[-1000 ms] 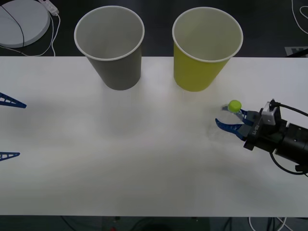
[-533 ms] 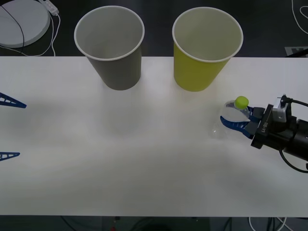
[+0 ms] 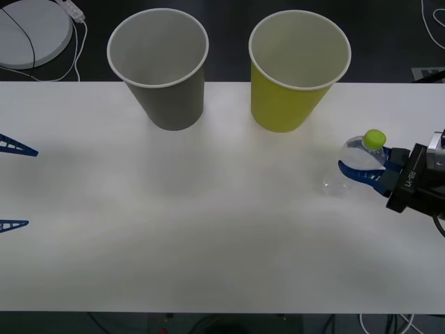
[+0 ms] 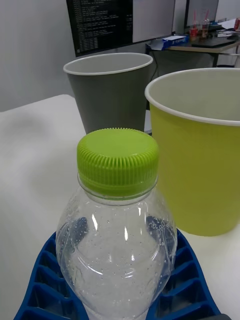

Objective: Put the can into the green bin and the plastic bottle into the gray bin

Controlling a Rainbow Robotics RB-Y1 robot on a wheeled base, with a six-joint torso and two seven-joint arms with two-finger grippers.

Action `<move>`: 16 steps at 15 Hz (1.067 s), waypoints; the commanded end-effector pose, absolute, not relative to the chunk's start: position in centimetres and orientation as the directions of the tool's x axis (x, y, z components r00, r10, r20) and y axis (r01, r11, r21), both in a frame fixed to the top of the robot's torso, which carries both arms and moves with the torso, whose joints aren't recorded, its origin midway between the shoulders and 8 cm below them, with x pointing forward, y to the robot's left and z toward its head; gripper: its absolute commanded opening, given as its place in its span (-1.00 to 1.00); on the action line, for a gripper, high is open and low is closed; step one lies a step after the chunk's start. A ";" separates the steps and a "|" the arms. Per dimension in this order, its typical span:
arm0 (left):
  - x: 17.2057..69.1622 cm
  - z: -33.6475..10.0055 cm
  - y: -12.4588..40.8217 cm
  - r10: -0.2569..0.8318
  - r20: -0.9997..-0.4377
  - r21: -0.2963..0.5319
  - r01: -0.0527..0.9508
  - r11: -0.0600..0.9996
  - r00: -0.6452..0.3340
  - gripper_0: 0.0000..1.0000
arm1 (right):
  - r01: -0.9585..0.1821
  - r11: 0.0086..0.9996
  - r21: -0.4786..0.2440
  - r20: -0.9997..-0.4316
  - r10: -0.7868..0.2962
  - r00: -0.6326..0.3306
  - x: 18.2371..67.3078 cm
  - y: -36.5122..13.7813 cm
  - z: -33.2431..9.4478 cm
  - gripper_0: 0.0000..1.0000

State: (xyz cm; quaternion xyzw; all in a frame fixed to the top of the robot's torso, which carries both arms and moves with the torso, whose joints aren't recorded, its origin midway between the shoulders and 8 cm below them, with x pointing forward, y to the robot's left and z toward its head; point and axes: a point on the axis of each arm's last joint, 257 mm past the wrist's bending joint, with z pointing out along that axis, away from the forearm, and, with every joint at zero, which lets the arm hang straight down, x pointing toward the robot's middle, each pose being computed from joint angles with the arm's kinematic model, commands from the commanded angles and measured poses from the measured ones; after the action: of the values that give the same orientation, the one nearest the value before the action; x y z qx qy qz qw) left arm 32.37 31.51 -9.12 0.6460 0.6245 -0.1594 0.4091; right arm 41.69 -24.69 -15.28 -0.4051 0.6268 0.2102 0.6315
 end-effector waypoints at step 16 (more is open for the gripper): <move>32.4 -9.1 31.5 0.676 -0.717 0.329 0.937 0.115 0.169 1.00 | -0.818 0.566 -0.102 -0.976 -0.214 -0.026 36.6 -18.6 -6.2 -1.00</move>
State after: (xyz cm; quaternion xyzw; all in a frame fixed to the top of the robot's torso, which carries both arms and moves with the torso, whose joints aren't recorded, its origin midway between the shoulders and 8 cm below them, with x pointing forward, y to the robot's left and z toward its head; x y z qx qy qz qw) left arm 32.37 31.51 -9.12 0.6460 0.6245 -0.1594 0.4091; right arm 36.70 -19.20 -6.59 -0.3882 0.6669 0.2578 0.5815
